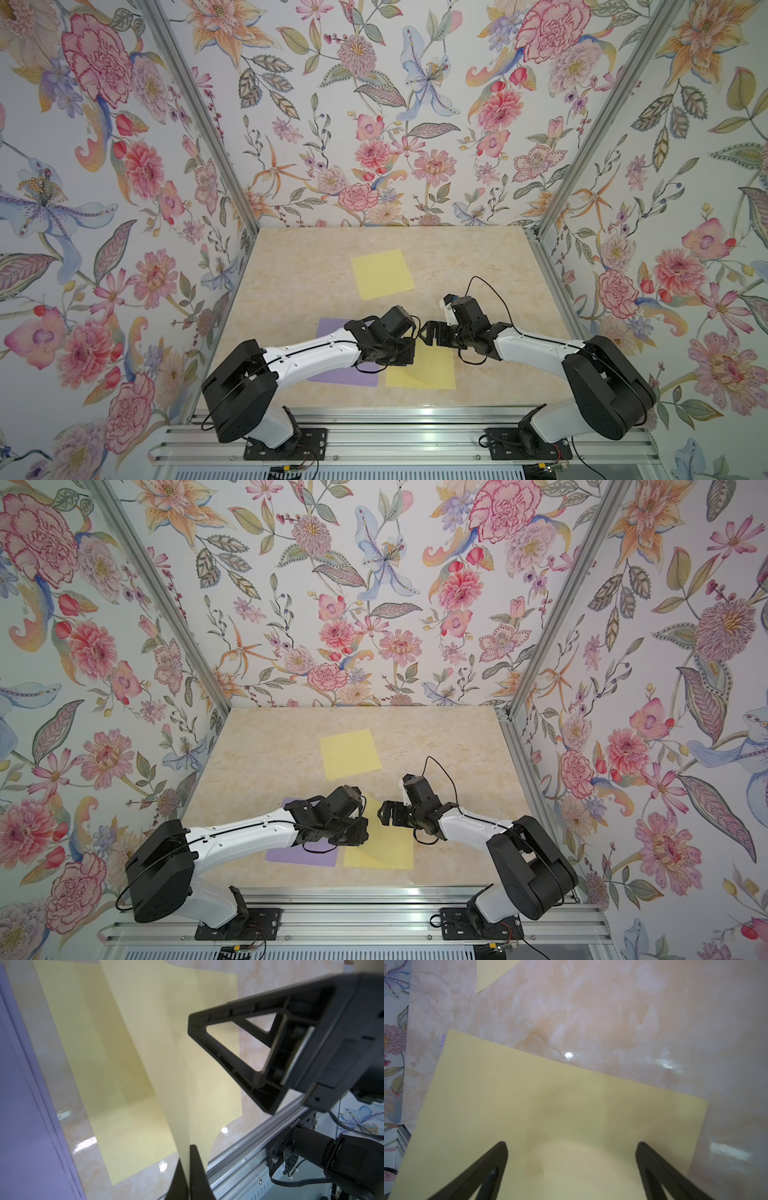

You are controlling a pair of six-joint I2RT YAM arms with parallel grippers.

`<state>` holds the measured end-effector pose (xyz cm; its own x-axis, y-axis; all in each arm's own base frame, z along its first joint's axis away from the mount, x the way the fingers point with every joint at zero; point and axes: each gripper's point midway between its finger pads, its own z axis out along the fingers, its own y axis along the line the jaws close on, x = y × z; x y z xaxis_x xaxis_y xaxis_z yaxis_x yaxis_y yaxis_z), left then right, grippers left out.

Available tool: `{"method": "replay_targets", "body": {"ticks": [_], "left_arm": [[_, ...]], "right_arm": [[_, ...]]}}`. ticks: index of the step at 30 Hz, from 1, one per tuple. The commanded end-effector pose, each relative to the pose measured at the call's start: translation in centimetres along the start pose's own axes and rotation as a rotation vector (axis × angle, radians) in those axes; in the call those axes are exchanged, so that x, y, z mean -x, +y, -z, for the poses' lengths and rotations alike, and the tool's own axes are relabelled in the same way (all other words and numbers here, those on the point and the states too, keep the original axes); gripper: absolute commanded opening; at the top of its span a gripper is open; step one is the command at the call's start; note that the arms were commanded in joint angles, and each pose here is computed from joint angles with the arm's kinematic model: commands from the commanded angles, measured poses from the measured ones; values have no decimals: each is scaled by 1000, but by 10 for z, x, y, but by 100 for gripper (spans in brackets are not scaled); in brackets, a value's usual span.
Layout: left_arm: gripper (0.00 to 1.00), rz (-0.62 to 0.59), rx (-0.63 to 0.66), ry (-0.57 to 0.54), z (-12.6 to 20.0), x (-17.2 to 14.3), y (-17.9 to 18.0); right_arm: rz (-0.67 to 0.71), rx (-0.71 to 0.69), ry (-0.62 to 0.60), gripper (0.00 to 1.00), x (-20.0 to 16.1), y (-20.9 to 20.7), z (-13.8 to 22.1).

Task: Sort the scattered colored papers by color
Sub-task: Place the colored paper, then pick up the colored paper from the center of the board.

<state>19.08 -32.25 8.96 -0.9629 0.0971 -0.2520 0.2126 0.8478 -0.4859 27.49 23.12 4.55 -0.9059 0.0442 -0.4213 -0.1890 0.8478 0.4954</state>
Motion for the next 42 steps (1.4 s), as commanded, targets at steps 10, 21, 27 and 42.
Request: {"method": "replay_targets", "body": {"ticks": [10, 21, 27, 42], "left_arm": [[0, -5, 14, 34, 2, -11, -1], [98, -45, 171, -2, 20, -1, 32], [98, -74, 351, -175, 66, 68, 87], [81, 89, 253, -259, 29, 245, 185]], "right_arm": [[-6, -5, 18, 100, -10, -3, -4], [-5, -13, 22, 100, -12, -5, -2], [29, -33, -15, 100, 11, 9, 17], [205, 160, -1, 100, 192, 96, -62]]}}
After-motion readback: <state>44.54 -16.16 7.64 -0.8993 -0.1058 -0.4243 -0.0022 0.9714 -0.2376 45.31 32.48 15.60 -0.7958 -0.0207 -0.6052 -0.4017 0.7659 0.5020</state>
